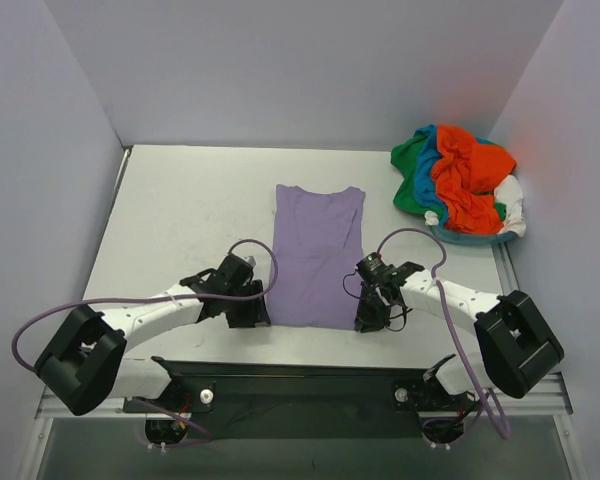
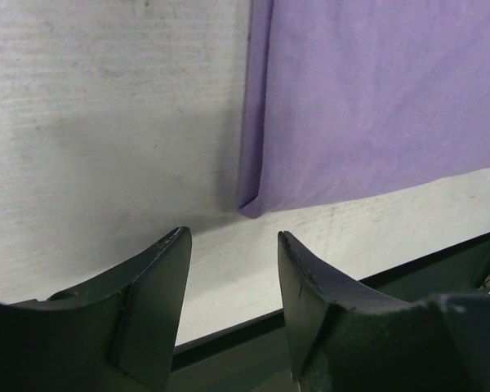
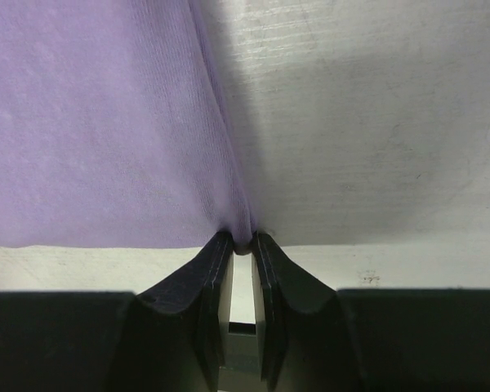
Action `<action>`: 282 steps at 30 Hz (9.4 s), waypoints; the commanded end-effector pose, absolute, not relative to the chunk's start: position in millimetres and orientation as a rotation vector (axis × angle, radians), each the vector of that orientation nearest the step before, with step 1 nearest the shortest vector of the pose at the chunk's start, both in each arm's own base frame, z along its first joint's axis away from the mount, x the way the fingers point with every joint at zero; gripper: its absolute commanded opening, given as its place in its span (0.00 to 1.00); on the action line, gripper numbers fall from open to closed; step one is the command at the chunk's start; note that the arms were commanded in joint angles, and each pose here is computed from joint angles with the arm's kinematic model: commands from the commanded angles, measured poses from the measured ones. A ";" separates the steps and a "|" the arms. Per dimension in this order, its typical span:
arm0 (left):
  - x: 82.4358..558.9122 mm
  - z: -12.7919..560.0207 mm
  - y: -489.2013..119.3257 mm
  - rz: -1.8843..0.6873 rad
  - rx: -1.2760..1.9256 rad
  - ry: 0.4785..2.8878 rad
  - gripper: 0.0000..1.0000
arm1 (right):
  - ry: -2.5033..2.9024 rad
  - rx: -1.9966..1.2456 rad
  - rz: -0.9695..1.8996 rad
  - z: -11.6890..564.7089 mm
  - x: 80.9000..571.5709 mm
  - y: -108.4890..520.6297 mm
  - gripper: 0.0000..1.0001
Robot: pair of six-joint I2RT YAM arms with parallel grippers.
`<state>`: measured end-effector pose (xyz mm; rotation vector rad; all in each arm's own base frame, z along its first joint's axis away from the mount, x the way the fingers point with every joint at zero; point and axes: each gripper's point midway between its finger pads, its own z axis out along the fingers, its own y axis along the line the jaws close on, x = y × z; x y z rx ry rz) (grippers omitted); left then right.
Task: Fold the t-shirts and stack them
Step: Grab one side of the 2/3 rectangular tshirt with both arms, then fold the long partially folded tshirt into a neat square, then put the neatly folded tshirt into the corner of the board with the left arm
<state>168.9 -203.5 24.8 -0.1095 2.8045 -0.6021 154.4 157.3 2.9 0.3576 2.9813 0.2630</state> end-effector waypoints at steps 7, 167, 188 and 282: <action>189.3 26.9 -220.1 -0.634 -0.065 2.771 0.51 | 3.003 0.346 0.139 -4.6 149.0 143.0 0.16; 347.1 93.2 -194.3 -0.723 -0.277 2.691 0.67 | 2.837 0.009 -0.026 142.7 389.4 135.5 0.68; 334.3 48.4 -223.6 -1.047 -0.309 2.525 0.71 | 2.854 0.001 0.267 135.0 288.1 172.1 0.67; 589.5 123.4 176.6 0.080 -0.755 2.169 0.75 | 2.825 0.085 0.306 158.3 403.5 207.9 0.70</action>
